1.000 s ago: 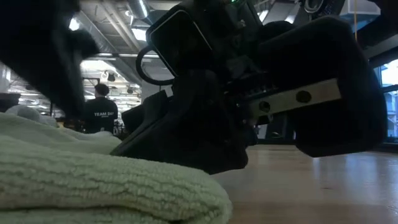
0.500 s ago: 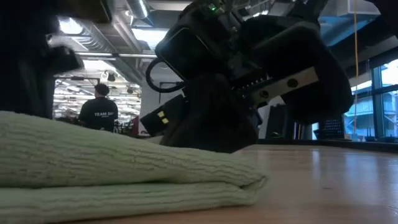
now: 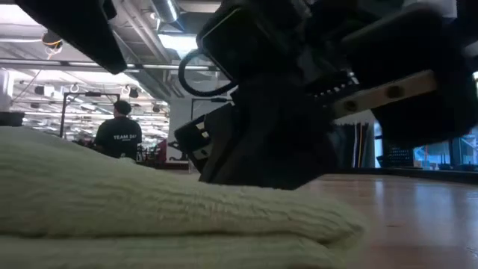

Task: Fold microfiber towels
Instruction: Fold the light green microfiber cloth

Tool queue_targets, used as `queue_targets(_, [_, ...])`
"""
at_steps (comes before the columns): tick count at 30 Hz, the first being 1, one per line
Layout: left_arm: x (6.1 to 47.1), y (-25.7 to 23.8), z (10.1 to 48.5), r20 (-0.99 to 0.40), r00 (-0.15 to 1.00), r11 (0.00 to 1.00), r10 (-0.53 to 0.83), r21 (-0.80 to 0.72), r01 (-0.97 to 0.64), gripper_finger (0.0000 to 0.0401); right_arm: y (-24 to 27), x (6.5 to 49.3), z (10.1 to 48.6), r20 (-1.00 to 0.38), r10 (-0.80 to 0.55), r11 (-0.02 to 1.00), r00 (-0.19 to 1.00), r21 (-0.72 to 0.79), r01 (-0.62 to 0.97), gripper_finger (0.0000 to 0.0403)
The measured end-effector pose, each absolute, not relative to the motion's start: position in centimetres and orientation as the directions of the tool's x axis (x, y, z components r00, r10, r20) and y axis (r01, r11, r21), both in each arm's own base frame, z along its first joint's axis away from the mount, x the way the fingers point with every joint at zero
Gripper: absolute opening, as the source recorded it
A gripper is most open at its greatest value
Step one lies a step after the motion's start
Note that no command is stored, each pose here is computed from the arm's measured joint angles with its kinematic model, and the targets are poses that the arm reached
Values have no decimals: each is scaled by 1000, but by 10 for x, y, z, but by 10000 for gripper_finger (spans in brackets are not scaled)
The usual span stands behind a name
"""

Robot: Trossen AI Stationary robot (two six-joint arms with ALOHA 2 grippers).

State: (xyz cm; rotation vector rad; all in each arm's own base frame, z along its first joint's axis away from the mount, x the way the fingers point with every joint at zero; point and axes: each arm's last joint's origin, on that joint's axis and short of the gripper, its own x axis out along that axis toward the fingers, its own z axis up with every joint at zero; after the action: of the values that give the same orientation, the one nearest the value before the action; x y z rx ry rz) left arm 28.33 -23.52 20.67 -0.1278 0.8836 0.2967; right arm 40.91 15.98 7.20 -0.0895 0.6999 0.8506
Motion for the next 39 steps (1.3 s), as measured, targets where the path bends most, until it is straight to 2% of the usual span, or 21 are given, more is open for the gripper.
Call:
queue_targets(8, [282, -241, 208, -768, 617, 958, 174, -12, -285, 27, 183, 407, 78, -544, 646, 693, 536, 123, -711, 128])
queue_targets(13, [275, -250, 208, -778, 614, 983, 134, 24, -185, 27, 185, 406, 96, -553, 572, 715, 606, -28, -699, 173])
queue_targets(17, [266, -260, 208, -780, 616, 994, 111, 97, -55, 27, 181, 405, 131, -513, 529, 711, 676, -166, -683, 195])
queue_targets(23, [258, -276, 186, -845, 532, 983, 49, 136, 125, 27, 178, 388, 174, -568, 496, 660, 657, -246, -710, 206])
queue_targets(25, [261, -280, 171, -856, 514, 974, 58, 162, 160, 27, 180, 379, 176, -628, 472, 619, 619, -263, -740, 206])
queue_targets(28, [263, -280, 157, -868, 478, 945, 133, 257, 204, 27, 186, 363, 164, -756, 365, 549, 544, -297, -781, 206])
queue_targets(31, [265, -278, 169, -827, 489, 893, 279, 410, 184, 27, 192, 351, 159, -819, 218, 524, 530, -360, -772, 206])
queue_targets(33, [266, -278, 183, -801, 502, 864, 326, 468, 185, 27, 194, 344, 156, -845, 125, 511, 519, -394, -764, 206])
queue_targets(36, [263, -279, 196, -818, 460, 842, 344, 486, 235, 27, 197, 336, 155, -860, 55, 491, 507, -419, -764, 206])
queue_targets(39, [260, -280, 197, -854, 409, 853, 322, 449, 265, 27, 199, 332, 154, -871, 41, 496, 489, -407, -767, 204])
